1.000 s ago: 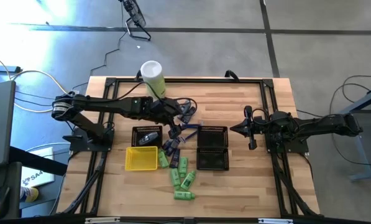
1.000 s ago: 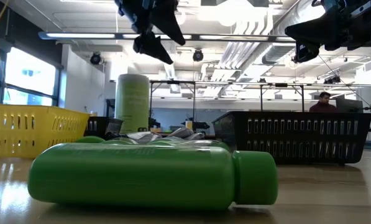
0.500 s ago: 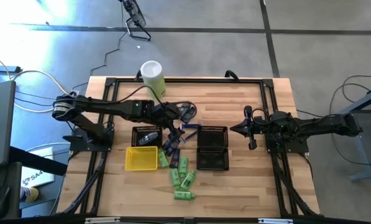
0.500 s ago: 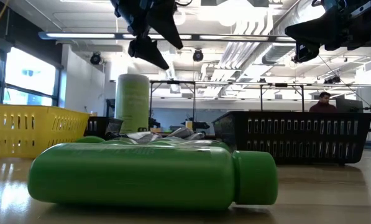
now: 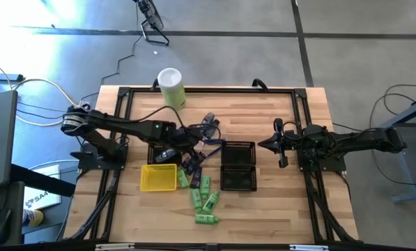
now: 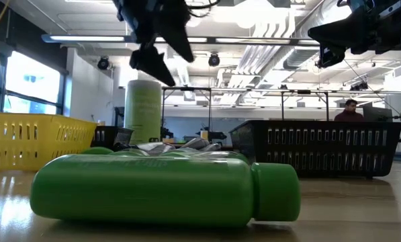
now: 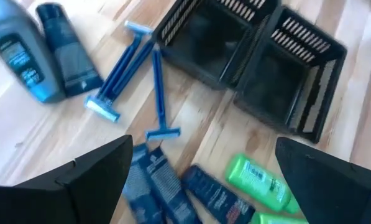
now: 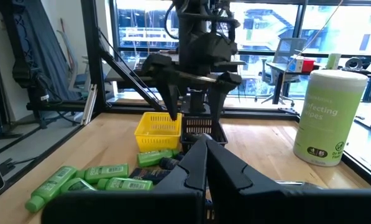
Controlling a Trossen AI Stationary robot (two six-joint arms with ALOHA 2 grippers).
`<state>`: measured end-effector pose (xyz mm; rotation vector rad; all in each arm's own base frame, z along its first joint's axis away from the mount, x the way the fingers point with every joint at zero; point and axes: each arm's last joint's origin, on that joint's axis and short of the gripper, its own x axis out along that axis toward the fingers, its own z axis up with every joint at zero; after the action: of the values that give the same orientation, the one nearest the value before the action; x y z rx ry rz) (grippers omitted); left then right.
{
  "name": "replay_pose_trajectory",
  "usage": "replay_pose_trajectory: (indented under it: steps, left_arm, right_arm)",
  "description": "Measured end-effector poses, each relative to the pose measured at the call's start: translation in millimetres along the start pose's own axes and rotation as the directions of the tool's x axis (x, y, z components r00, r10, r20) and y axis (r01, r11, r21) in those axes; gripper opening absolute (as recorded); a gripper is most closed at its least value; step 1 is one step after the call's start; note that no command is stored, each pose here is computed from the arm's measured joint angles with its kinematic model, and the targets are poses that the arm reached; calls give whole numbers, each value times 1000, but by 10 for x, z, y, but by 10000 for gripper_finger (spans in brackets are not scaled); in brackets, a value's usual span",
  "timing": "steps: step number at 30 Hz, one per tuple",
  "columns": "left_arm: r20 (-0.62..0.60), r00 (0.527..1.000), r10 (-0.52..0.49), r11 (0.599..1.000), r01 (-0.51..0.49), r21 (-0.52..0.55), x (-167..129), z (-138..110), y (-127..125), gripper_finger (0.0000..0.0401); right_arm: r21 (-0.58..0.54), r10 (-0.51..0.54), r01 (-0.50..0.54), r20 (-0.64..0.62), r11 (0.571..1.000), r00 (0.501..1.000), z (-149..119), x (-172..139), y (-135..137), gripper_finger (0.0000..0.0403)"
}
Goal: Pick & Place Travel size toiletries
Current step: Put the blue shave cream into the top right black bin
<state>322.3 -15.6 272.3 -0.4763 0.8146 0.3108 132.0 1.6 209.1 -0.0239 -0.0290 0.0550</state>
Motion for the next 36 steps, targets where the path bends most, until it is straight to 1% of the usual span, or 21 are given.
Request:
replay_pose_trajectory:
  steps: [4, 6, 8, 11, 15, 18, 21, 24, 26, 28, 31, 33, 35, 36]
  left_arm:
    - [-73, 996, 46, 999, -47, -10, 211, -80, 22, 388]
    - [-111, 992, 65, 998, -66, -4, 265, -117, 38, 388]
    - [-132, 990, 46, 999, -47, -5, 324, -120, 34, 388]
    - [-196, 979, 63, 998, -68, -18, 402, -164, 97, 388]
    - [-228, 969, 92, 994, -102, -32, 447, -130, 221, 388]
    - [-245, 965, 94, 994, -105, -31, 505, -100, 310, 388]
    - [-243, 968, 60, 997, -71, -38, 537, -44, 359, 388]
    - [-276, 958, 77, 995, -92, -43, 556, -63, 424, 388]
    - [-272, 961, 53, 996, -69, -49, 608, -49, 414, 388]
    - [-305, 952, 34, 998, -50, -44, 613, -82, 412, 388]
    - [-305, 952, -24, 999, 13, -36, 696, -84, 354, 388]
    - [-333, 943, -11, 999, -1, -37, 735, -125, 378, 388]
    - [-312, 950, -26, 999, 15, -39, 806, -105, 365, 388]
    - [-327, 945, -16, 999, 4, -38, 822, -124, 375, 388]
  right_arm:
    - [0, 0, 0, -6, 1000, 1000, -5, 0, 0, 2]
    - [0, 0, 0, -6, 1000, 1000, -5, 0, 0, 2]
    - [0, 0, 0, -6, 1000, 1000, -5, 0, 1, 2]
    - [0, 0, 0, -5, 1000, 1000, -4, 0, 0, 2]
    - [0, 0, 0, -5, 1000, 1000, -4, 0, 0, 2]
    - [0, 0, 0, -5, 1000, 1000, -3, 0, 0, 2]
    - [0, 0, 0, -4, 1000, 1000, -3, 0, 0, 2]
    - [0, 0, 0, -4, 1000, 1000, -3, 0, 0, 2]
    - [0, 0, 0, -5, 1000, 1000, -3, 0, 0, 2]
    - [0, 0, 0, -5, 1000, 1000, -3, 0, 0, 2]
    - [0, 0, 0, -5, 1000, 1000, -3, 0, 0, 2]
    - [0, -1, 1, -4, 1000, 1000, -3, 0, 0, 2]
    - [0, 0, 0, -5, 1000, 1000, -4, 0, 1, 2]
    - [0, -1, 1, -6, 1000, 1000, -5, 0, 0, 2]
